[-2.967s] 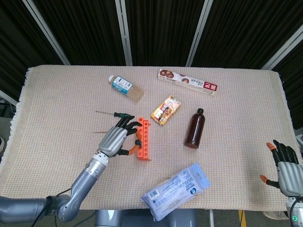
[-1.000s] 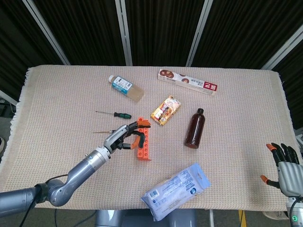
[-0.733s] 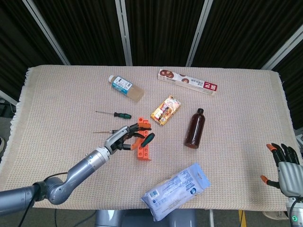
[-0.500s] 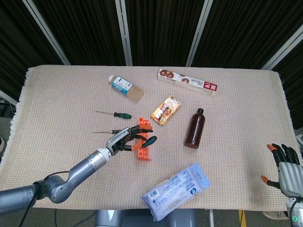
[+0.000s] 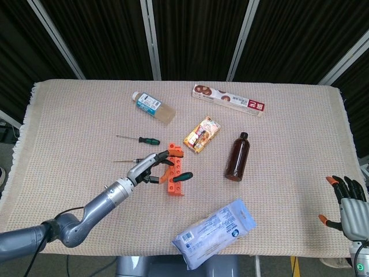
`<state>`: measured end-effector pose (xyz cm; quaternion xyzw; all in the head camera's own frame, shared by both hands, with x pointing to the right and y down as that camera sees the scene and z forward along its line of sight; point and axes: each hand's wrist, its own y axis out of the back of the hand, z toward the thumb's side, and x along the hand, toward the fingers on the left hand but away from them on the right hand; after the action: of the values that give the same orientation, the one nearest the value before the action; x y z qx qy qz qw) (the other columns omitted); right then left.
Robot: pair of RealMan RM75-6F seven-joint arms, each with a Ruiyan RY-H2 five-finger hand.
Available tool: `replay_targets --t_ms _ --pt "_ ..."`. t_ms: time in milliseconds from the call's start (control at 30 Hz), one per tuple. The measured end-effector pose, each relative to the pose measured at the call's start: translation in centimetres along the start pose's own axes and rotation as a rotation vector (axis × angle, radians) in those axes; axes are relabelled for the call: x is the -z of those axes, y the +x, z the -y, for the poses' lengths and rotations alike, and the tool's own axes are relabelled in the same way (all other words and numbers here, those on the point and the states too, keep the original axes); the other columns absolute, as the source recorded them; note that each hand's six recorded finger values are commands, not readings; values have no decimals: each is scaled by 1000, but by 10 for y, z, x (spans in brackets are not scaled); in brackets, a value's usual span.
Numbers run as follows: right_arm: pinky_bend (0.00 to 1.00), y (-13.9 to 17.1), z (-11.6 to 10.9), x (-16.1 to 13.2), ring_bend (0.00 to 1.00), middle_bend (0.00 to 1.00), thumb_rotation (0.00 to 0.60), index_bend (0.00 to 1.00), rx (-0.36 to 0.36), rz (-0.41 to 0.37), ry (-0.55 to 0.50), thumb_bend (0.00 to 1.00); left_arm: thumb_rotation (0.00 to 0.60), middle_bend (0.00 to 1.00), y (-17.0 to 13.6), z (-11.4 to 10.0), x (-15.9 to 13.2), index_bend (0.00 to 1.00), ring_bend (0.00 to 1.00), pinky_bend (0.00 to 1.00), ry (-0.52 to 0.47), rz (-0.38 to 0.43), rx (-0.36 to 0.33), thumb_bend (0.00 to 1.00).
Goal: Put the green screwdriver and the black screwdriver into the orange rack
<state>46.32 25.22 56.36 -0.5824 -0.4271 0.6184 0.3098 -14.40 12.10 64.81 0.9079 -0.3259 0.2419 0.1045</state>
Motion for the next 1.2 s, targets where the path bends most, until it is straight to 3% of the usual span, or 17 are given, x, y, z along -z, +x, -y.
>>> replay_targets --t_ms 133,467,800,867,1000,1200 --pt "26 1 0 1 0 108 600 131 2 2 -1 0 600 147 6 7 -5 186 75 204 94 1 -13 628" --pt "27 4 -1 4 0 108 600 131 6 10 -7 0 600 147 26 35 -18 185 76 204 146 -6 21 629" --pt "27 6 -2 8 0 107 600 134 13 19 -12 0 600 147 34 51 -18 171 89 211 276 -6 19 663" --pt "27 6 -2 8 0 108 600 136 13 19 -12 0 600 147 35 53 -17 175 91 221 308 -5 8 638" --pt "27 6 -2 8 0 108 600 137 14 18 -12 0 600 147 37 52 -16 194 92 228 377 2 -33 490" --pt "27 7 -2 9 0 108 600 138 16 20 -13 0 600 146 39 55 -17 219 104 255 540 17 -129 470"
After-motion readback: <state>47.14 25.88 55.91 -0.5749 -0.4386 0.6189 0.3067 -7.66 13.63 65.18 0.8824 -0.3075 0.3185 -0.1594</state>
